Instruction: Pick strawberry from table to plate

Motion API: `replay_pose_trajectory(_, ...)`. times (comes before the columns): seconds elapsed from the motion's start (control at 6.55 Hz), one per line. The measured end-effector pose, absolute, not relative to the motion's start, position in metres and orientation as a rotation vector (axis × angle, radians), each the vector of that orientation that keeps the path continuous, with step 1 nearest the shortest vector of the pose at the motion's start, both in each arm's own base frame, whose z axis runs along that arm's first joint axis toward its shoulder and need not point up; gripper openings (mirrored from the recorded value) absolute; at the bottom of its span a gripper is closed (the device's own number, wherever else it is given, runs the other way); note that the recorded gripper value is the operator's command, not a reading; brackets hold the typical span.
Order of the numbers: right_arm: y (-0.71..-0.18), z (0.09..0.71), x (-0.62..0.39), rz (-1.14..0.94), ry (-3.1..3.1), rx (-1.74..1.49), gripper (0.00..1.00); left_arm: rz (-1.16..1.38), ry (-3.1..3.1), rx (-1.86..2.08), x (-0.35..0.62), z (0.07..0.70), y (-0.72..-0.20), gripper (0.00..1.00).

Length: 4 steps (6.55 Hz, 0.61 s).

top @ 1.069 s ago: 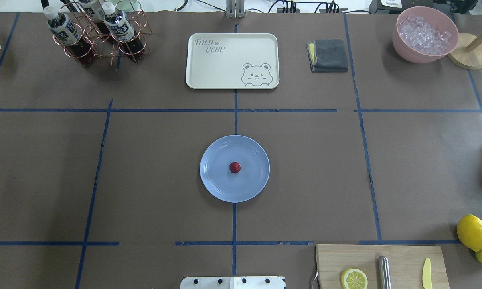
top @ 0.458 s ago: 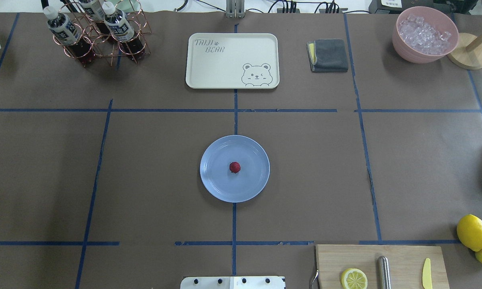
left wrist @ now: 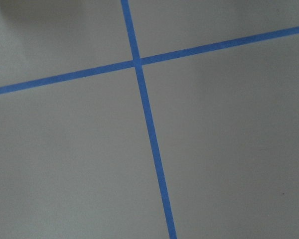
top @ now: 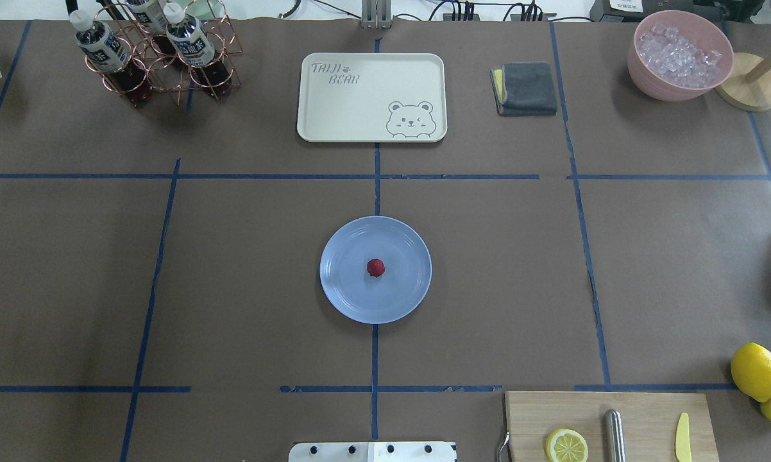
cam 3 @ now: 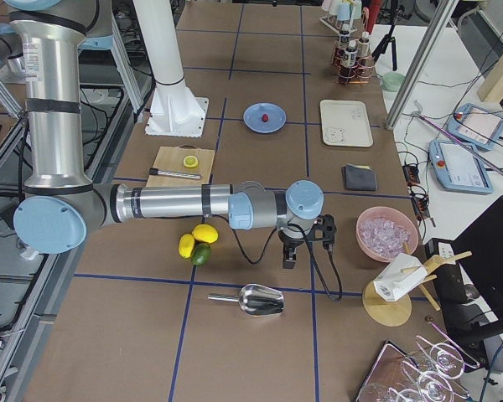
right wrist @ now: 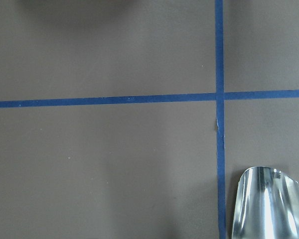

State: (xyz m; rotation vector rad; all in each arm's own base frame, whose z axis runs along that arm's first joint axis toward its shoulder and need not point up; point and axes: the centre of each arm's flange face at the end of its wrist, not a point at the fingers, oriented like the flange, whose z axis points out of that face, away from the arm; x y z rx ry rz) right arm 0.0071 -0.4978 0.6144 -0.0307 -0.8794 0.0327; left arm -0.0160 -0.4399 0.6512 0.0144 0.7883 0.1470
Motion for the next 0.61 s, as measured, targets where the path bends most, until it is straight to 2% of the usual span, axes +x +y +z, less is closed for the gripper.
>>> replay_pose_trajectory(0.61,-0.498,0.615,0.007,0.033,-0.879,-0.032,1.00,0.157,0.792,-0.019,-0.030,0.652,-0.447,1.00)
